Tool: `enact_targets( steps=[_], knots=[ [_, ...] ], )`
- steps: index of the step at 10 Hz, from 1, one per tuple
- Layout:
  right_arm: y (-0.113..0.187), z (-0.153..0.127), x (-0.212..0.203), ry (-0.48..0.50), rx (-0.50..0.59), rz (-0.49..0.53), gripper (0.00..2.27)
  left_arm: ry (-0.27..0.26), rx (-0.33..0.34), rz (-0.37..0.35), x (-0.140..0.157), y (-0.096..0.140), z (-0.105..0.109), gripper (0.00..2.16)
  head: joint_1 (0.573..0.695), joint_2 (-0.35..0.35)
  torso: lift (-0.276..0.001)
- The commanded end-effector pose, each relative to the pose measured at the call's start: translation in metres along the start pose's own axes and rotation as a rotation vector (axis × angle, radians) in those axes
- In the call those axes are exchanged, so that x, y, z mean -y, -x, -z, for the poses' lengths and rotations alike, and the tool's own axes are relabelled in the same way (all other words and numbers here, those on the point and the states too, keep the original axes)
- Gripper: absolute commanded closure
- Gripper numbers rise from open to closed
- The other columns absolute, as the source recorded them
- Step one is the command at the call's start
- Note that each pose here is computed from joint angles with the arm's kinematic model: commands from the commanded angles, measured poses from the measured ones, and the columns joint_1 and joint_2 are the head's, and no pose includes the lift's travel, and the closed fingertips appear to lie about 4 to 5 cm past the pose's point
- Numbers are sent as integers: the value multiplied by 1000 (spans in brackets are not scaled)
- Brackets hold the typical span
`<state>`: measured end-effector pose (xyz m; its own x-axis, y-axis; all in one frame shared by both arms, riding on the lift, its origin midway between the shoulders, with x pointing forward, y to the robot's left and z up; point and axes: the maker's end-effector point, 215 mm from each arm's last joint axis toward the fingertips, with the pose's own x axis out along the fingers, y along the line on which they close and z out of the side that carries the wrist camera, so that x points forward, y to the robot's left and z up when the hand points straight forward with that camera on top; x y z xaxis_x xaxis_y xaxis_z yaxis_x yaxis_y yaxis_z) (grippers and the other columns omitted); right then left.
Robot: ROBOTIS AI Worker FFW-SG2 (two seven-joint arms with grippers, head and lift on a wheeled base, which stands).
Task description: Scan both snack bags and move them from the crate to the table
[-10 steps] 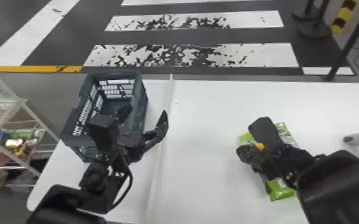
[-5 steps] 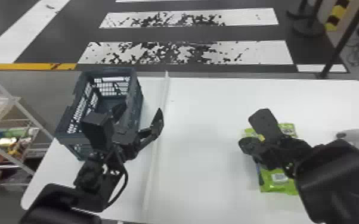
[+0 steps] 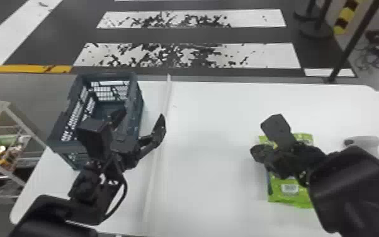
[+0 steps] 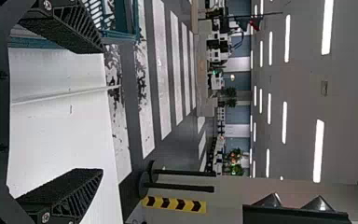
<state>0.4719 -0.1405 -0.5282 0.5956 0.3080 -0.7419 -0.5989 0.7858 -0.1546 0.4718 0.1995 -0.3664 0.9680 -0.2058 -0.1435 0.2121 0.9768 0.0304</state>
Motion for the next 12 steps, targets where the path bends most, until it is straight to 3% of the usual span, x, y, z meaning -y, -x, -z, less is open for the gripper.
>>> enact_targets(
  steps=[1, 2, 4, 5, 7, 12],
  knots=[
    [4, -7, -9, -5, 26, -16, 2250, 1, 1, 1, 1, 0, -1, 87, 695, 70, -88],
    [19, -29, -17, -34, 100, -37, 2098, 1, 3, 1, 1, 0, -2, 87, 695, 72, -88],
    [65, -63, 1, -99, 232, -14, 623, -2, 5, -2, -1, 1, -3, 87, 695, 95, -88],
    [85, -66, 20, -127, 259, 23, 188, -4, 3, -5, -4, 2, -2, 87, 695, 93, -88],
    [118, -51, 67, -206, 279, 99, 140, -2, 2, -8, -6, 4, -2, 87, 695, 64, -88],
    [157, 54, 174, -363, 208, 265, 140, 6, 9, -12, -10, 4, -4, 87, 695, -109, -88]
  ],
)
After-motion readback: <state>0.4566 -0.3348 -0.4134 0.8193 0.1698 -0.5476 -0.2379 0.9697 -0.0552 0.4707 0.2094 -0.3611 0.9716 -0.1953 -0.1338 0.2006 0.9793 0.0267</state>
